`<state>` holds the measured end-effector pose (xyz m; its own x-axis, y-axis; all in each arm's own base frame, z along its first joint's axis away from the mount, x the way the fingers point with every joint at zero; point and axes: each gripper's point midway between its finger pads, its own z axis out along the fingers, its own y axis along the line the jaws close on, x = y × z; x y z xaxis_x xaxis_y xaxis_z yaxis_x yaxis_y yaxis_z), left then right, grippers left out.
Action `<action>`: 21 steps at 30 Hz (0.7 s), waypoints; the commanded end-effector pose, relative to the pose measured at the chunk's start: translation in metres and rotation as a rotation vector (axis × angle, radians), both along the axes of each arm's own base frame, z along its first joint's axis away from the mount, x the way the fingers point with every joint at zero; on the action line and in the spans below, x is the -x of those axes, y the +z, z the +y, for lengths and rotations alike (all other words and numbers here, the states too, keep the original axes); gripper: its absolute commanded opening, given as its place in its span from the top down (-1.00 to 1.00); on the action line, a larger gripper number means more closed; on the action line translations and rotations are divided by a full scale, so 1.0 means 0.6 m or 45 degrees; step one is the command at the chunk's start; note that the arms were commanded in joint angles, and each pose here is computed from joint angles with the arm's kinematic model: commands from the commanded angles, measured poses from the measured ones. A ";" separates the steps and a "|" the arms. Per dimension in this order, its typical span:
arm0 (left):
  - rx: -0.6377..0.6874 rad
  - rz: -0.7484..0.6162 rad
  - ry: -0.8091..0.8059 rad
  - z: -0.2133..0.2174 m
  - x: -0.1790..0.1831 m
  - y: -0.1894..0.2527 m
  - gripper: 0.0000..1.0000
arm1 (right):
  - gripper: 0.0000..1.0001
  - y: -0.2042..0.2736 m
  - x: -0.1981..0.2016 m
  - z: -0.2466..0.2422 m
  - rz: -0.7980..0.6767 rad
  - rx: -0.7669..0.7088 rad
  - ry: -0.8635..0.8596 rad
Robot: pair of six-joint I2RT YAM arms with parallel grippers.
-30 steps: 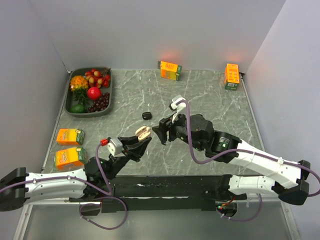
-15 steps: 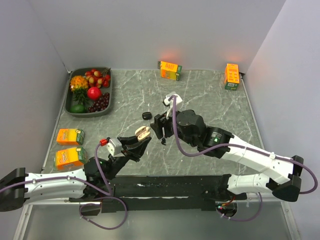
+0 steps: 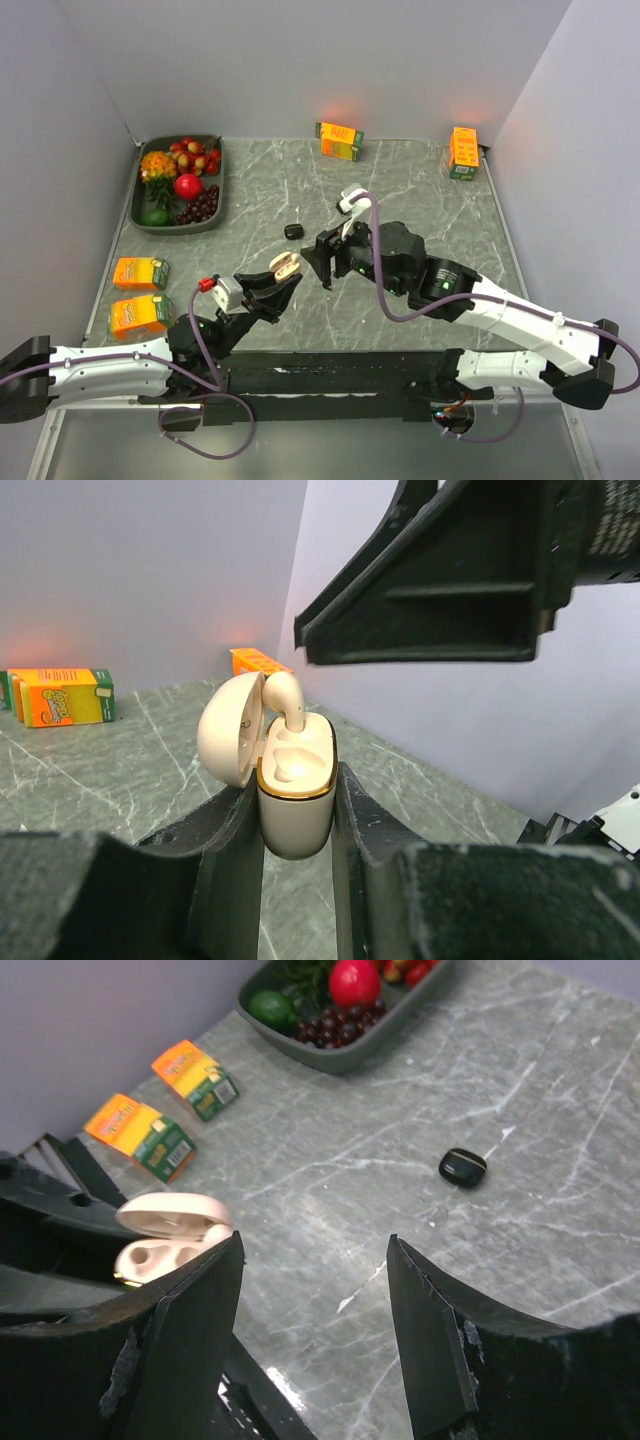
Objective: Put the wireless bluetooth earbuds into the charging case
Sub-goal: Place the earbud in the charging case.
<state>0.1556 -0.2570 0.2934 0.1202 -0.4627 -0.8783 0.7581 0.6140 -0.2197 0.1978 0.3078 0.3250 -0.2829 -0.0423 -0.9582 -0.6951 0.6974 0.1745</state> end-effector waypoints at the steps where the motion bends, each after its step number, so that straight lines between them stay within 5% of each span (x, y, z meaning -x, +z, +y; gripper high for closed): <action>1: 0.059 -0.018 0.002 0.008 0.002 0.017 0.98 | -0.34 0.044 0.020 0.008 -0.069 -0.098 0.083; 13: 0.051 -0.038 -0.011 0.007 0.005 0.019 0.98 | -0.36 0.047 -0.009 -0.027 -0.049 -0.102 -0.081; 17: -0.038 -0.121 -0.049 -0.002 0.017 0.010 0.98 | -0.38 0.062 -0.021 -0.030 0.072 -0.232 -0.003; 21: -0.100 -0.179 -0.020 0.003 0.016 -0.002 0.98 | -0.40 0.078 0.028 -0.009 0.286 -0.413 0.337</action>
